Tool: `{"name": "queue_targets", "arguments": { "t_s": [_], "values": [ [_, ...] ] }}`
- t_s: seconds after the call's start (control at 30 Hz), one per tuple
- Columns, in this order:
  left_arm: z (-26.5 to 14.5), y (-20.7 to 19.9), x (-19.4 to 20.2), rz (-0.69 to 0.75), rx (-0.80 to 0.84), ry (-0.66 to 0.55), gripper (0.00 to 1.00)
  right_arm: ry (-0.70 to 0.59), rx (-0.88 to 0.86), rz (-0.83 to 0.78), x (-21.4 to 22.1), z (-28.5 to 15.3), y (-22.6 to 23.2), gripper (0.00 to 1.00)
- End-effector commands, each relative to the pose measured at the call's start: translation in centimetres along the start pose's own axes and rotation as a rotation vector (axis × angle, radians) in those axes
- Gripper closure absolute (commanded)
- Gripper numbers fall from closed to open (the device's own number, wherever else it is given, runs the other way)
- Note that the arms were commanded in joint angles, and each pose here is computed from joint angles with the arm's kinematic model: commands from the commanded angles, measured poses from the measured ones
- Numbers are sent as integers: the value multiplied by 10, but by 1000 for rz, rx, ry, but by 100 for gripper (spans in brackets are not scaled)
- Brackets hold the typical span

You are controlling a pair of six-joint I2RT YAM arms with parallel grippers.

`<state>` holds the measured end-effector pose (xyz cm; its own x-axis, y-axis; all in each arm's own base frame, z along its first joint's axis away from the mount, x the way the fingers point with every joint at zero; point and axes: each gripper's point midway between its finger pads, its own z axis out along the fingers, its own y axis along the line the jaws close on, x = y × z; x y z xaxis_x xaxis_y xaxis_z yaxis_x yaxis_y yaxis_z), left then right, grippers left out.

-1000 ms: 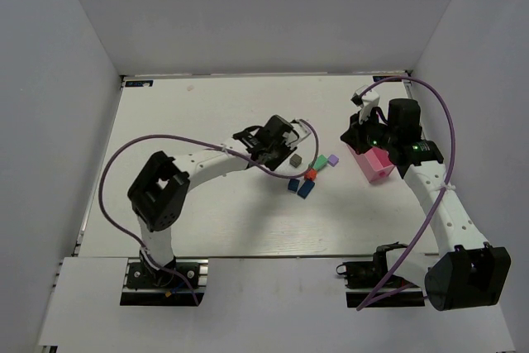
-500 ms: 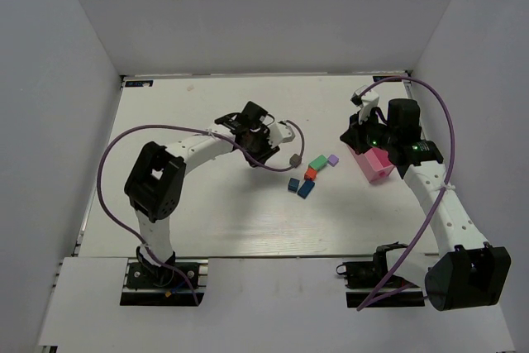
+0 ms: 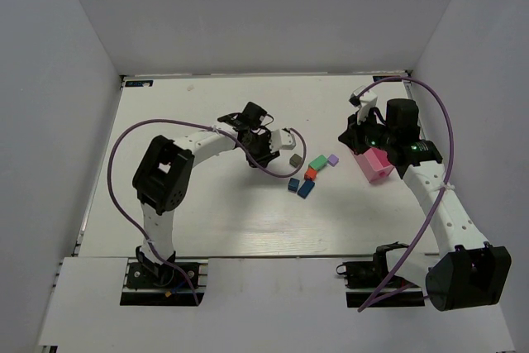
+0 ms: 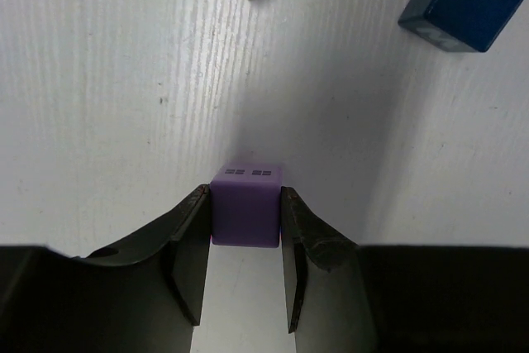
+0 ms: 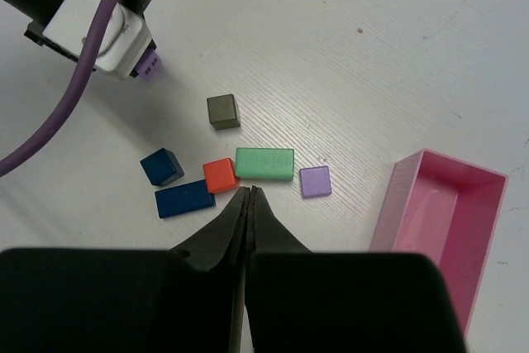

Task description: Build the wood block tower

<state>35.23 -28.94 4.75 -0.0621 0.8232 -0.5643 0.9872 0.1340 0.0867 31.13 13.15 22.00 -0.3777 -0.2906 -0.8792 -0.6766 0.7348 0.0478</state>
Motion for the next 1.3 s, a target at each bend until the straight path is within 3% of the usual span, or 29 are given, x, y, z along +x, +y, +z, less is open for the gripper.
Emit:
{"name": "queue_targets", "arguments": {
  "t_s": [0.0,0.3,0.7,0.77,0.83,0.87,0.9,0.97,1.0,1.13,1.2,1.23,1.27],
  "values": [
    [-2,0,-4,63,3,-47,80,-36,-18,-23,-8,0,4,100],
    [-2,3,-1,103,-27,-24,75,-36,-21,-24,-9,0,5,100],
    [2,7,7,112,-71,12,53,-30,-22,-25,-6,1,6,100],
    [0,7,6,116,-80,4,44,-31,-27,-28,-6,1,7,100],
    [-2,5,6,116,-80,4,26,-32,-24,-27,-7,1,6,100],
    [-3,8,6,119,-92,5,26,-30,-23,-25,-6,1,6,100],
    [-4,6,7,119,-92,5,13,-32,-23,-26,-7,0,6,100],
    [-8,9,5,122,-108,6,9,-30,-27,-26,-6,0,7,100],
    [-12,11,0,129,-123,-8,0,-31,-26,-27,-6,0,7,100],
    [-34,16,-16,126,-173,-44,0,-32,-30,-39,-6,-2,8,100],
    [-46,10,-23,116,-176,-57,0,-30,-48,-52,-5,-2,12,94],
    [-65,9,-35,109,-204,-89,0,-32,-61,-69,-6,-3,14,79],
    [-76,11,-41,101,-230,-106,0,-31,-77,-83,-5,-3,17,72]
  ]
}}
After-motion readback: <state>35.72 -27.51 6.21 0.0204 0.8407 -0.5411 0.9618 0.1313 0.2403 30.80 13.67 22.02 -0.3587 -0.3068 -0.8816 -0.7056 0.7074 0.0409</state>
